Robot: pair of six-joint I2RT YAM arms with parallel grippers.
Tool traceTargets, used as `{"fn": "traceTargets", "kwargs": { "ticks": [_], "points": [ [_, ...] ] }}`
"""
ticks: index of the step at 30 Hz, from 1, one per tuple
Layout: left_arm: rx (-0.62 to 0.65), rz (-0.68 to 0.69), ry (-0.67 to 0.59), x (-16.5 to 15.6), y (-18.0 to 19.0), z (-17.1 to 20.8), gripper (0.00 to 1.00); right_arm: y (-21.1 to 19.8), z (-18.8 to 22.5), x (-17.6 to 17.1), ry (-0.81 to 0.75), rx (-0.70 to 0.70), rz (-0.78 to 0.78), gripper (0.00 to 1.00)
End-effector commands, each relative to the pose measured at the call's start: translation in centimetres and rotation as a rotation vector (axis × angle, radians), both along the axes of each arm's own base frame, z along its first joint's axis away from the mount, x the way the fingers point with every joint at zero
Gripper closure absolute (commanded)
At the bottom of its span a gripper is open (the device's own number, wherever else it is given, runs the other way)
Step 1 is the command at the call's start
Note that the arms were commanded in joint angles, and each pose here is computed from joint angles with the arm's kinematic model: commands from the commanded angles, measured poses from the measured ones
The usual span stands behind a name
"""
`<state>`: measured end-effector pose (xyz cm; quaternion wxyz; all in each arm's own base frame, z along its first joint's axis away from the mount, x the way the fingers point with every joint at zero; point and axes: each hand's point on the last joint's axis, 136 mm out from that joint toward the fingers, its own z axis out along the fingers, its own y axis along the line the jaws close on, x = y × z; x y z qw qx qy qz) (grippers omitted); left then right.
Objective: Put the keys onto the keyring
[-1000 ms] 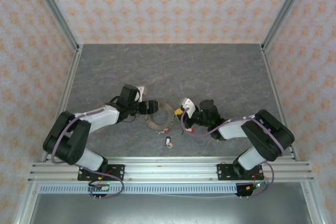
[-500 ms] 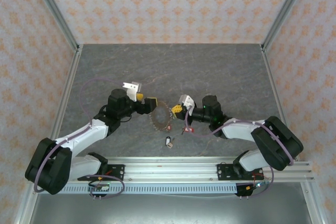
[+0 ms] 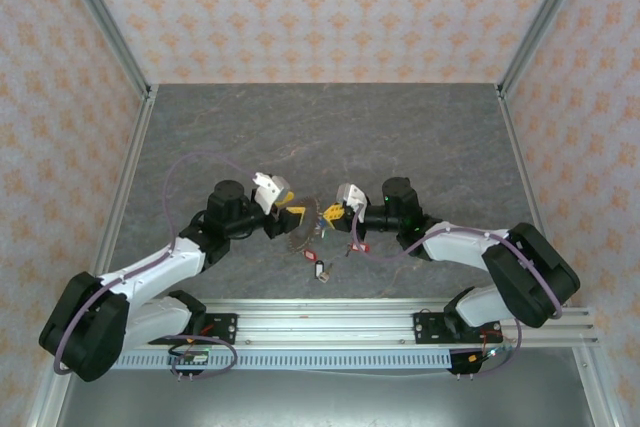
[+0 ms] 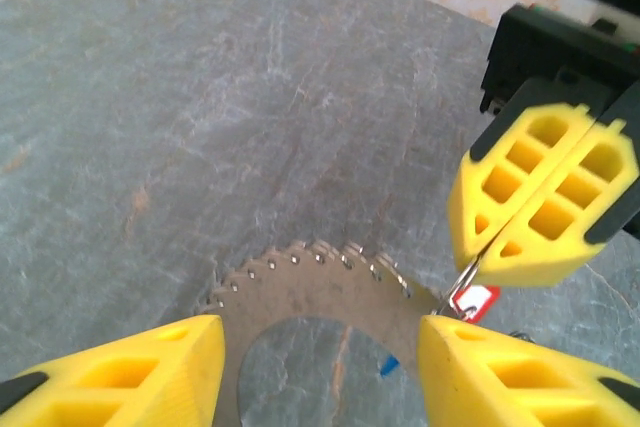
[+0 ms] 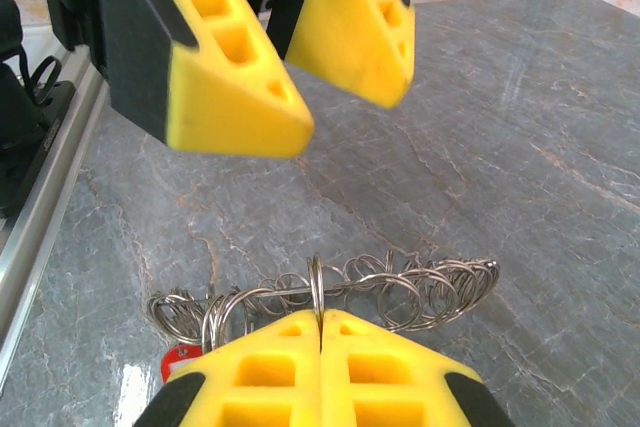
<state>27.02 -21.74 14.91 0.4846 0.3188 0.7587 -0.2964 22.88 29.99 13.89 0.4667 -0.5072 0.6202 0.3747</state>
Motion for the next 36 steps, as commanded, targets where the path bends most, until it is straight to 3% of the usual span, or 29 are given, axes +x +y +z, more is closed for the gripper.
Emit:
{"fn": "traceTargets", "kwargs": {
  "ticks": [1, 10, 16, 23, 36],
  "points": [
    [0.021, -0.054, -0.048, -0.3, -0.5, -0.6, 0.48, 0.5, 2.1, -0.4, -0.077, 0.040, 0.066, 1.00],
    [-0.023, -0.206, -0.028, -0.2, -3.1, -1.2, 0.48, 0.6, 1.9, -0.4, -0.090, 0.033, 0.088, 1.00],
    [-0.028, -0.332, -0.005, -1.2, -4.4, -1.0, 0.55, 0.7, 1.9, -0.4, -0.085, 0.036, 0.096, 1.00],
    [-0.007, -0.368, 0.018, -1.1, -4.8, -1.6, 0.61, 0.9, 2.4, -0.4, -0.085, 0.046, 0.109, 1.00],
    [0.011, -0.323, -0.003, -2.2, -3.5, -1.5, 0.59, 0.9, 1.9, 0.2, -0.072, 0.035, 0.083, 1.00]
  ]
}}
